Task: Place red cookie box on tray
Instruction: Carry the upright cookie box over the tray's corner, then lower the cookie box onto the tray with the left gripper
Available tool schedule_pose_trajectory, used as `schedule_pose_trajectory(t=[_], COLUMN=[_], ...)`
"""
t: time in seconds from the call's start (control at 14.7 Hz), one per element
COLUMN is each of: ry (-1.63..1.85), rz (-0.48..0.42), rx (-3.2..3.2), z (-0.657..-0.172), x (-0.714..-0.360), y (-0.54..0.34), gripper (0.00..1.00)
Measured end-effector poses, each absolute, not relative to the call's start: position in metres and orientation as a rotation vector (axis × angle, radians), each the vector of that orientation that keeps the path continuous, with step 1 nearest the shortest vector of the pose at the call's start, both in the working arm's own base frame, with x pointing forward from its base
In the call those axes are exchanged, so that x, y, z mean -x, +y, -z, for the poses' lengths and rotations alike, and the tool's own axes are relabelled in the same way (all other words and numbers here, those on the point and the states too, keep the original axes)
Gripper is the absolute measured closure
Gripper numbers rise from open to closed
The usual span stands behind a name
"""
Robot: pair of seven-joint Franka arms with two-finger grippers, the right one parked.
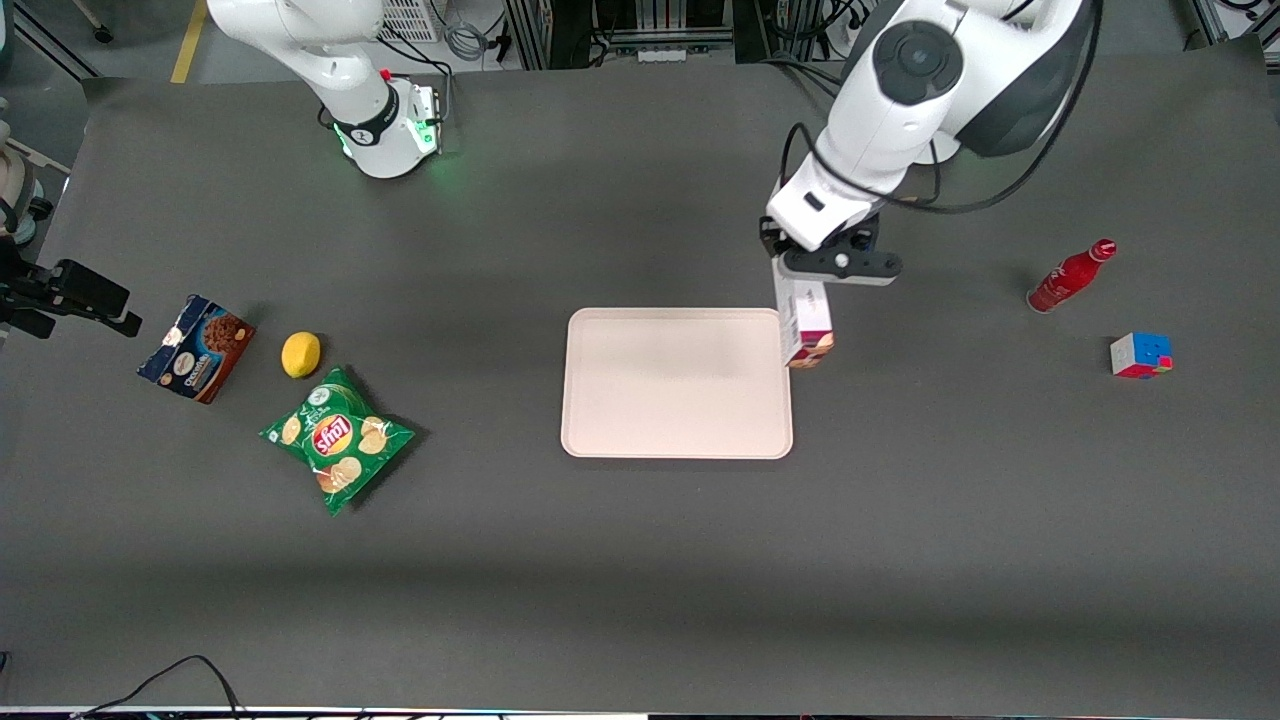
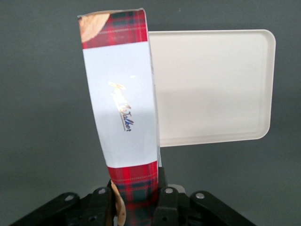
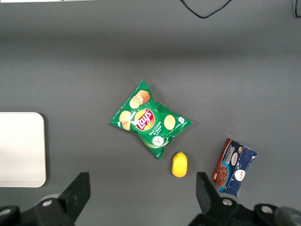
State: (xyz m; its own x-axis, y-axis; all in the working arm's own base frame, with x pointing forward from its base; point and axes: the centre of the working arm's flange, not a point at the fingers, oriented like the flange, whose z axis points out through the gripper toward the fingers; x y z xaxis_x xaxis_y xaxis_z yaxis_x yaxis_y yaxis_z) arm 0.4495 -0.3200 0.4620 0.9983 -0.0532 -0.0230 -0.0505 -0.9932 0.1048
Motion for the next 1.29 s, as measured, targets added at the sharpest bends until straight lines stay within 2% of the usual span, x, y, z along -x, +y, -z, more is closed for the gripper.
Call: schedule_pose_trajectory(t=[0.2, 0.54, 0.88, 1.29], ry=[-0.088, -0.126, -0.155, -0.148], rz=[0.026, -0.064, -0.035, 0.005], rx=[-2.987, -3.022, -3.052, -3.064], z=[-0.422, -0.348, -0.301, -0.280], x=[-0.468, -0.492, -0.495, -0.497], y=[-0.333, -0.344, -0.348, -0.344], gripper=[0.68, 0.68, 0.68, 0.68])
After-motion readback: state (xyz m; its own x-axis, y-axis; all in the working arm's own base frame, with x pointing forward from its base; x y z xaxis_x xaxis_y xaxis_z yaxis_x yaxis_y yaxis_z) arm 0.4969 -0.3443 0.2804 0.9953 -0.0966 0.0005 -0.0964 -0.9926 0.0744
